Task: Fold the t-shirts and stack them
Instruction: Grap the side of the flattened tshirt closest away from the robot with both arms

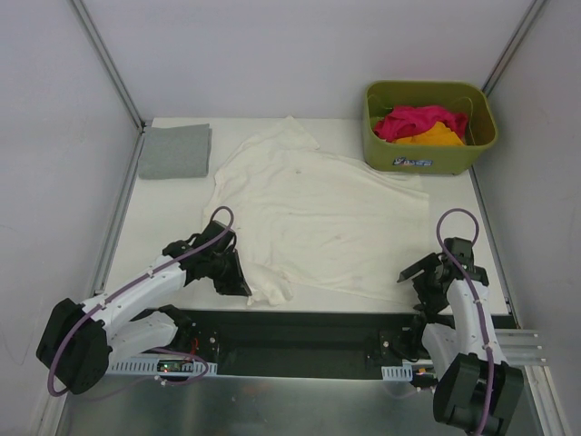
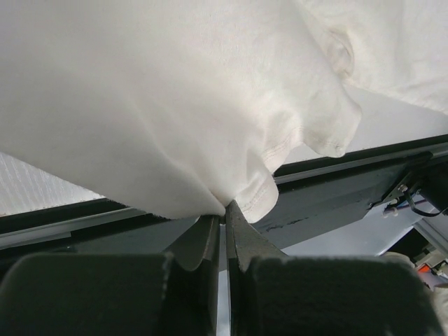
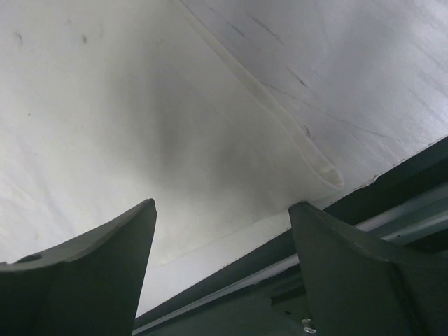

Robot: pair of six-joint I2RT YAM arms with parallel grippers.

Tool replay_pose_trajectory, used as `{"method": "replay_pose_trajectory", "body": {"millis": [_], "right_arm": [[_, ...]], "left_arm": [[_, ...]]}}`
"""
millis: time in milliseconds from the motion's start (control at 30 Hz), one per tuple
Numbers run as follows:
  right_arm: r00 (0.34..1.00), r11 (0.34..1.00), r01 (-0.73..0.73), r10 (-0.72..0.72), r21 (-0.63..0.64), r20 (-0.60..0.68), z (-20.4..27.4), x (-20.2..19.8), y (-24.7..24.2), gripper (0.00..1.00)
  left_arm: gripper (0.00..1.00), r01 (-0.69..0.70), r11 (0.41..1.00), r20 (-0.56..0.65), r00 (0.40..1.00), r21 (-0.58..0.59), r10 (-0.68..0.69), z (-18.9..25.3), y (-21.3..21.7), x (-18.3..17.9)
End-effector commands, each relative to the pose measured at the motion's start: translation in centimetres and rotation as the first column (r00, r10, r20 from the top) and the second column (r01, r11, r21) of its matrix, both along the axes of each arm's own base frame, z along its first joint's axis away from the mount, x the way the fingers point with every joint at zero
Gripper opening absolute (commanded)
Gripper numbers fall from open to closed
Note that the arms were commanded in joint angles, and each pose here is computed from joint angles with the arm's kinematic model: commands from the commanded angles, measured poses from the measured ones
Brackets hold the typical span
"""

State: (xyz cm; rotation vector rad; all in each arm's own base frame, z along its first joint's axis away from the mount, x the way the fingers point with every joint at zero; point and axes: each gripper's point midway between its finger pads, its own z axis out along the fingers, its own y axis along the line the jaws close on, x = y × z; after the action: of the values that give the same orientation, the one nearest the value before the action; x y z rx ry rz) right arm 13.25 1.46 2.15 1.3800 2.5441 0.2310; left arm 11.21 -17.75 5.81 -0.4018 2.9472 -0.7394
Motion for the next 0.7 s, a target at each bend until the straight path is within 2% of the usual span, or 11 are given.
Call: {"method": "replay_pose_trajectory", "body": {"millis": [0, 33, 200, 233, 367, 500, 633, 667], "right_arm": [[0.999, 0.996, 0.039, -0.038, -0.079, 0.010, -0.6, 1.1, -1.8, 0.77], [0.999, 0.996, 0.038, -0.037, -0.082, 0.009, -0.6, 1.2, -1.9, 0.69], [0.999, 0.996, 0.031, -0.030, -0.086, 0.015, -0.9, 1.4, -1.9, 0.45], [1.000, 0.996, 0.028, -0.027, -0.086, 0.015, -0.9, 1.4, -1.9, 0.37], [1.000, 0.996, 0.010, -0.008, -0.093, 0.018, -0.8, 1.3, -2.0, 0.21], [1.000, 0.997, -0.019, 0.021, -0.072, 0.022, -0.3, 1.3, -1.5, 0.08], [0.997, 0.997, -0.075, 0.074, -0.024, -0.037, 0.6, -0.6, -0.4, 0.05], [0.997, 0.997, -0.079, 0.079, -0.011, -0.019, 0.8, -0.6, -0.1, 0.04]], "left_arm": [[0.00, 0.008, 1.000, 0.016, 1.000, 0.014, -0.008, 0.6, 0.0, 0.6], [0.00, 0.009, 1.000, 0.010, 1.000, 0.014, -0.009, 0.5, 0.0, 0.5], [0.00, 0.005, 1.000, -0.020, 1.000, 0.022, -0.005, 0.1, 0.4, -0.2], [0.00, 0.006, 1.000, -0.020, 1.000, 0.020, -0.005, 0.2, 0.3, -0.2], [0.00, 0.009, 1.000, -0.023, 1.000, 0.016, -0.009, 0.5, 0.4, -0.4], [0.00, 0.023, 1.000, -0.059, 0.998, 0.008, -0.022, 0.4, 0.5, -1.4], [0.00, 0.011, 1.000, -0.113, 0.994, -0.006, -0.011, 0.4, 0.8, -3.0], [0.00, 0.010, 1.000, -0.127, 0.992, -0.011, -0.011, 0.5, 0.9, -3.4]]}}
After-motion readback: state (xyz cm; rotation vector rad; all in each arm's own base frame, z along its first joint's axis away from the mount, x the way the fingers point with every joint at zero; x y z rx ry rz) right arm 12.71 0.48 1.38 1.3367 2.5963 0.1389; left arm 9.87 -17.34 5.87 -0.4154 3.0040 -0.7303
